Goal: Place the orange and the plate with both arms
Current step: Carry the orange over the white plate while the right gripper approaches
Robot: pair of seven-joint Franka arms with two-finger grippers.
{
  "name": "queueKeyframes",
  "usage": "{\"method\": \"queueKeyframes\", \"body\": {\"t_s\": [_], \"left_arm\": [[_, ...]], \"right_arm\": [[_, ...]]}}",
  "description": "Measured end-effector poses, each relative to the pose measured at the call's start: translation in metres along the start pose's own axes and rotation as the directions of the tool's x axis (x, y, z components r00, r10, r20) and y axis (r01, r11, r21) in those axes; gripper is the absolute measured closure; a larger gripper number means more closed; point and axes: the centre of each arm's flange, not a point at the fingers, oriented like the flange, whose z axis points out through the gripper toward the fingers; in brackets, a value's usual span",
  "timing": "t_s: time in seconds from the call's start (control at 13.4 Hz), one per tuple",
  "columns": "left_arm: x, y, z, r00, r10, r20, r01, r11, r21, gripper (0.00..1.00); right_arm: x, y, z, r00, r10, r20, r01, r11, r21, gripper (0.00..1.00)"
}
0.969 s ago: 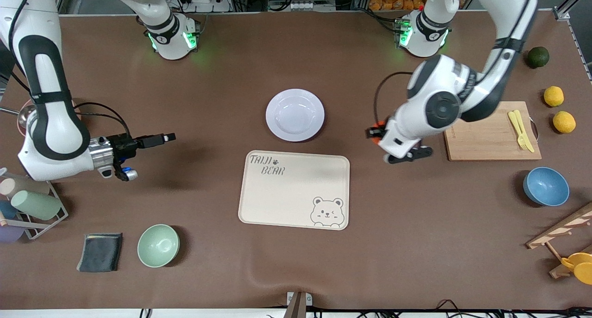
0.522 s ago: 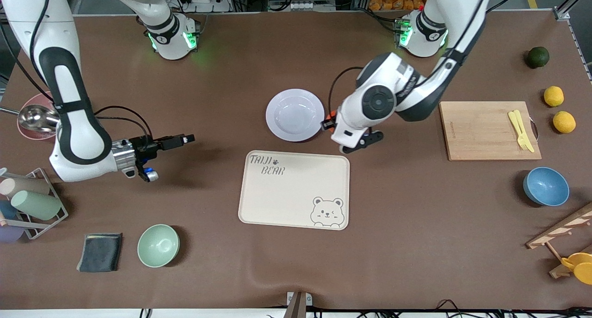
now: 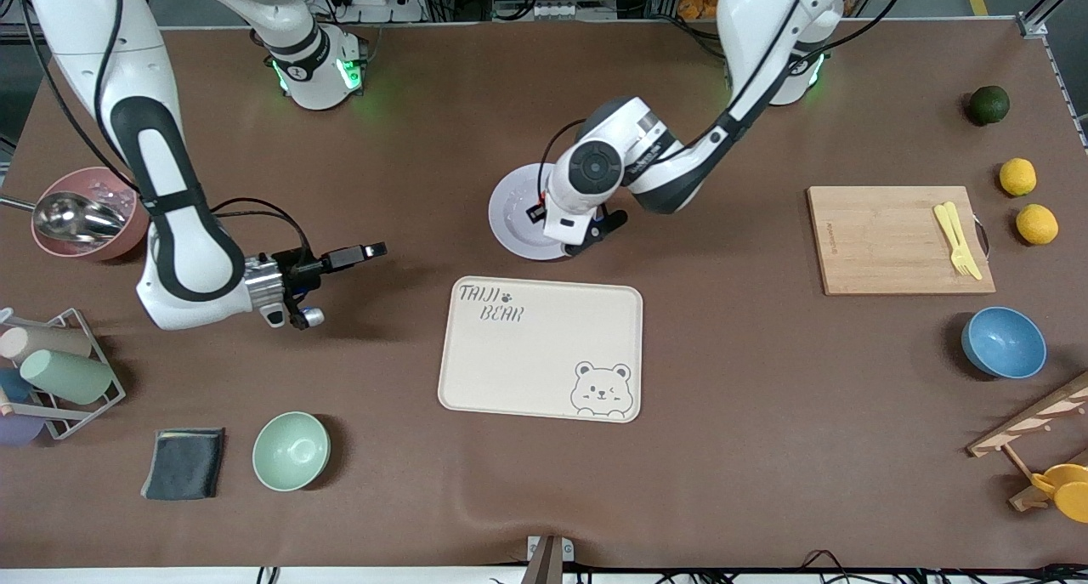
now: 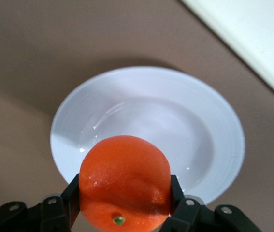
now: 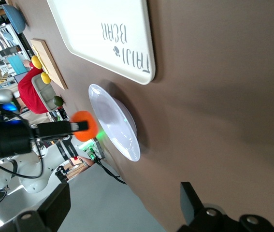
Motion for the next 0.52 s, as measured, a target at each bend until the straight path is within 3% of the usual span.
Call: {"method": "queueKeyframes", "body": {"t_s": [0.3,0.52], "left_arm": [[0.005,-0.002,0.026,1.0,-0.015,-0.003,0.015,0.999,-0.03,0.28],[0.002,0.001,0.043,1.0,-0.013,-0.011,0.013,0.999,-0.043,0.28]], "right_arm": [[0.002,0.003,0.041,0.997,-0.057,-0.042,0.058,0.998,0.026,0.0],[0.0,0.008,0.058,0.996,-0.071,-0.055,0.072,0.997,0.012,0.0]]}}
